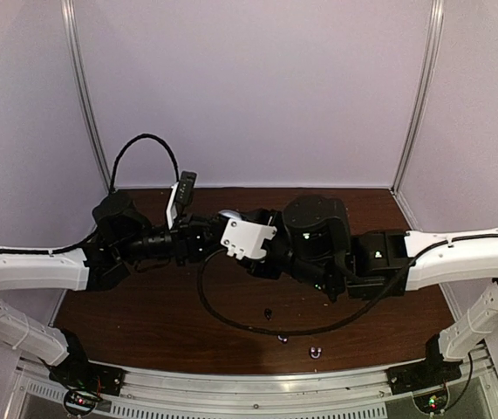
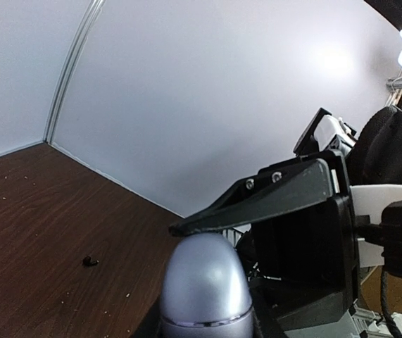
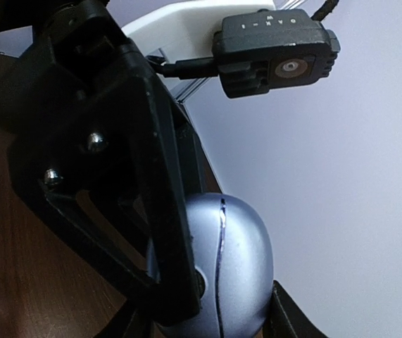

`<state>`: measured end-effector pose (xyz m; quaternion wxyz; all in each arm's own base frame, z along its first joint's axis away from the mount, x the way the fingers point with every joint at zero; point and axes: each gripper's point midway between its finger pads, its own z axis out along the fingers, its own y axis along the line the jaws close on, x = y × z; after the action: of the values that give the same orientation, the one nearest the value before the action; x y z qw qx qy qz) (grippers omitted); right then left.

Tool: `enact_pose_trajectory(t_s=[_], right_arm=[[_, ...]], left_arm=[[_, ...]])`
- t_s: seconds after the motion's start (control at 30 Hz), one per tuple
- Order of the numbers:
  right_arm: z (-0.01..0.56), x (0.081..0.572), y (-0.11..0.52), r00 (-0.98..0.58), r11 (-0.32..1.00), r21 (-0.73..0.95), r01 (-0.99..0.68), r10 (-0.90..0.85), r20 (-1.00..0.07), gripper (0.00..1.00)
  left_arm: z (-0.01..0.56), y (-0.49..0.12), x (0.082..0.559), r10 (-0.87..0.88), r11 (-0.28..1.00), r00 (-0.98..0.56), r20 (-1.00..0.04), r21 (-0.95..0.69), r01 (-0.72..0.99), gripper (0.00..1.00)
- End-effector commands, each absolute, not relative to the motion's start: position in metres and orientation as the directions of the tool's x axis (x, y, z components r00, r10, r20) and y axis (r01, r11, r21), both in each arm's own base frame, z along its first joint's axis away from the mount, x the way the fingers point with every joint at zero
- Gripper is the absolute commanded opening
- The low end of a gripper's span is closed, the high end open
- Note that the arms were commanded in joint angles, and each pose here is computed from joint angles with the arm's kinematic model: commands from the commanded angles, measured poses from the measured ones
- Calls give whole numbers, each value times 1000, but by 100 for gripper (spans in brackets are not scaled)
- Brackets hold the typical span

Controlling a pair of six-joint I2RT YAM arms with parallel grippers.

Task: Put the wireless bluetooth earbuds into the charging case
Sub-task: Pass from the right arm to the left, then open the charging case.

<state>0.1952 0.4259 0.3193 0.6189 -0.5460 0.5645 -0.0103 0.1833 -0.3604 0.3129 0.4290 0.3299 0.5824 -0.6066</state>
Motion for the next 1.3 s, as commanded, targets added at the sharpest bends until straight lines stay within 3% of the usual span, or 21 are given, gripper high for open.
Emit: enact_pose_trajectory(t_s=[0.0,0.4,0.53,0.73,0.87,1.1,1.27], right_arm=[[329,195,422,363,438,-674,-595,-601,-711,23],[332,195,414,366,434,-643,-631,-565,-740,37],[328,193,414,373,415,-643,-643,-563,-737,49],[334,181,408,371,391,-593,-704,-511,-776,78],[346,173,398,347,398,-523,-754,-436,-831,87],[373,170,386,186,366,-250,-896,-201,-962,89],[371,171,391,46,329,-86,-940,-128,-991,89]], left_arm=[[335,-363,178,-179,0,-361,-915,-367,930,22],[339,-358,174,-181,5,-323,-929,-330,944,3],[342,-355,173,-191,11,-306,-933,-314,949,0],[344,-350,172,-192,37,-260,-946,-272,962,0],[342,-346,170,-185,60,-202,-962,-216,975,0],[334,-348,163,-121,39,-104,-987,-109,993,0],[333,-349,161,-117,31,-75,-990,-79,996,0]])
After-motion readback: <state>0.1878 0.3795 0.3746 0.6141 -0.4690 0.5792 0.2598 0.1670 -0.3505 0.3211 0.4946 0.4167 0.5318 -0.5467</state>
